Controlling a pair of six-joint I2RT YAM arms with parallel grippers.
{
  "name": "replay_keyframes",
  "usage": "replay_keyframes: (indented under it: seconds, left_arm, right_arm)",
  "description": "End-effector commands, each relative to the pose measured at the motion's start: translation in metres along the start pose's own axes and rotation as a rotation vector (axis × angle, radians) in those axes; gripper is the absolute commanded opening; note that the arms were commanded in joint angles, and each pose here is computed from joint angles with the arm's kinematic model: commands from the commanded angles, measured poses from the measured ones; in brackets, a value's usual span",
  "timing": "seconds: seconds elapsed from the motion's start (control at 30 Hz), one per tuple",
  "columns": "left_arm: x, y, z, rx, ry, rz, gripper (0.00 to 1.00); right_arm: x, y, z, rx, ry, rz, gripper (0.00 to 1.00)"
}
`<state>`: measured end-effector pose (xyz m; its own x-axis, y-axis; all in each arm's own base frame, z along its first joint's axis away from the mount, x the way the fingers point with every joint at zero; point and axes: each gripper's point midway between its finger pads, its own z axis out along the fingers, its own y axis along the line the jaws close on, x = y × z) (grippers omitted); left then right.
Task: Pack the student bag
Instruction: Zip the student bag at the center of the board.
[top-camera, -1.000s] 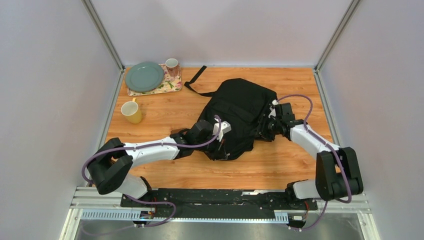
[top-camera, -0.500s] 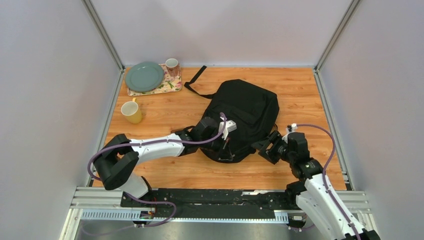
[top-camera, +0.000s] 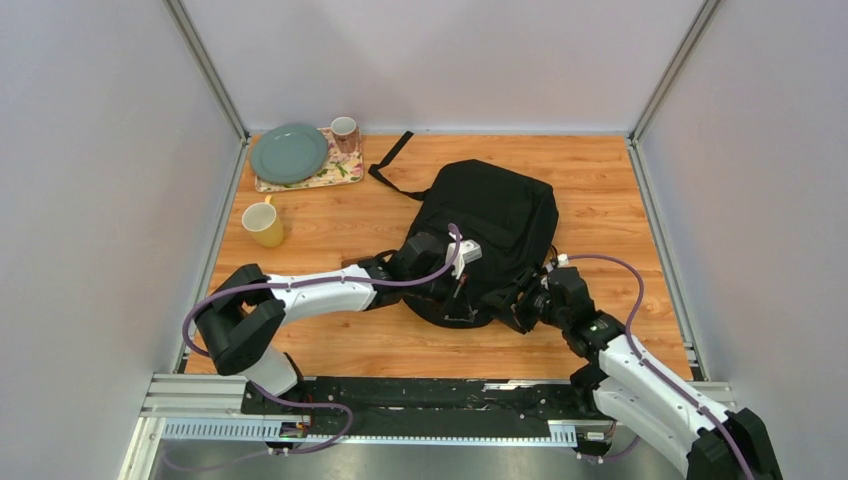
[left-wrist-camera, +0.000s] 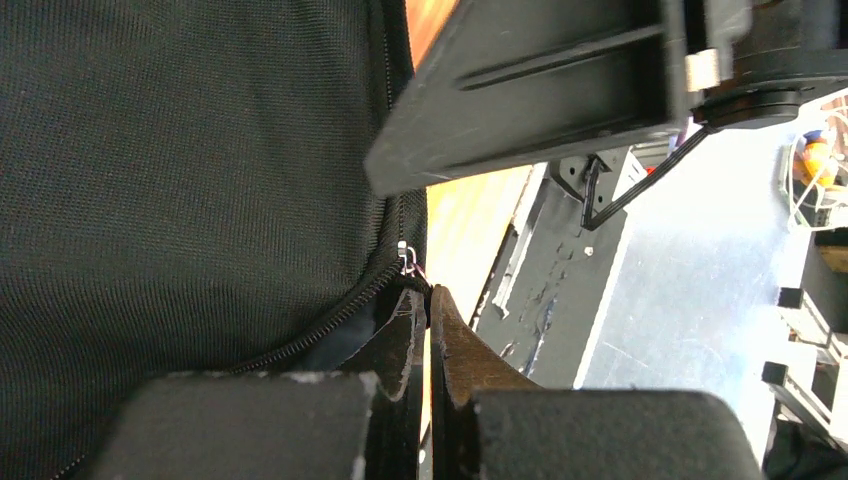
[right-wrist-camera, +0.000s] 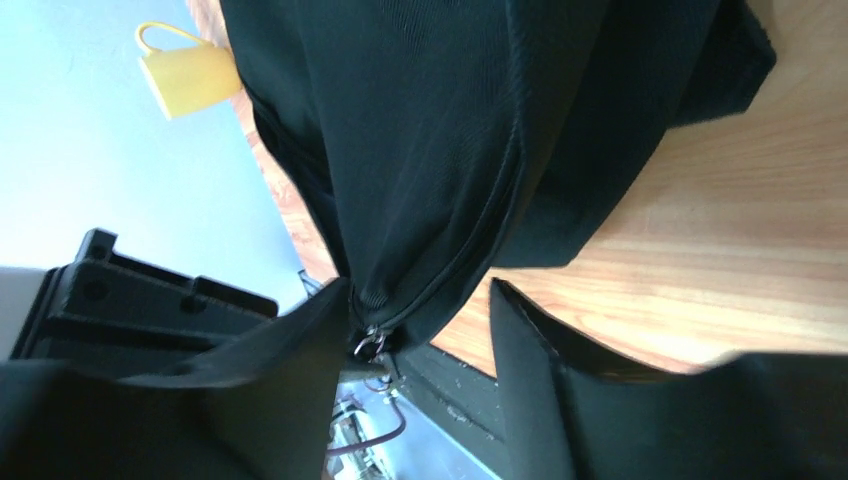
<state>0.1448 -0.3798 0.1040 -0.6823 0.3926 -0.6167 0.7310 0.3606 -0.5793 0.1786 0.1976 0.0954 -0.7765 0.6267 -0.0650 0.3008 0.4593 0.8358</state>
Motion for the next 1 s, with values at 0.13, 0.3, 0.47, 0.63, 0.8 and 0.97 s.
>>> replay_keyframes:
  seconds: [0.13, 0.3, 0.47, 0.63, 0.8, 0.97]
  left_arm:
    - [-0.015, -0.027, -0.004, 0.076, -0.040, 0.074, 0.00]
    - [-0.002, -0.017, -0.013, 0.024, -0.016, 0.101, 0.00]
    - [0.015, 0.023, -0.027, -0.169, 0.029, 0.104, 0.00]
    - [0.022, 0.059, -0.050, -0.293, 0.038, 0.052, 0.00]
    - [0.035, 0.087, -0.068, -0.413, 0.103, 0.063, 0.00]
    - [0.047, 0.087, -0.068, -0.399, 0.137, 0.053, 0.00]
  right_arm:
    - [-0.028, 0.008, 0.010, 0.000, -0.134, -0.010, 0.30]
    - [-0.037, 0.003, 0.009, 0.029, -0.181, -0.077, 0.00]
    - [-0.052, -0.012, -0.003, 0.112, -0.245, -0.141, 0.00]
    - [-0.064, -0.023, -0.010, 0.149, -0.274, -0.195, 0.00]
    - [-0.075, -0.026, -0.013, 0.176, -0.277, -0.243, 0.00]
    - [-0.095, -0.028, -0.015, 0.228, -0.311, -0.279, 0.00]
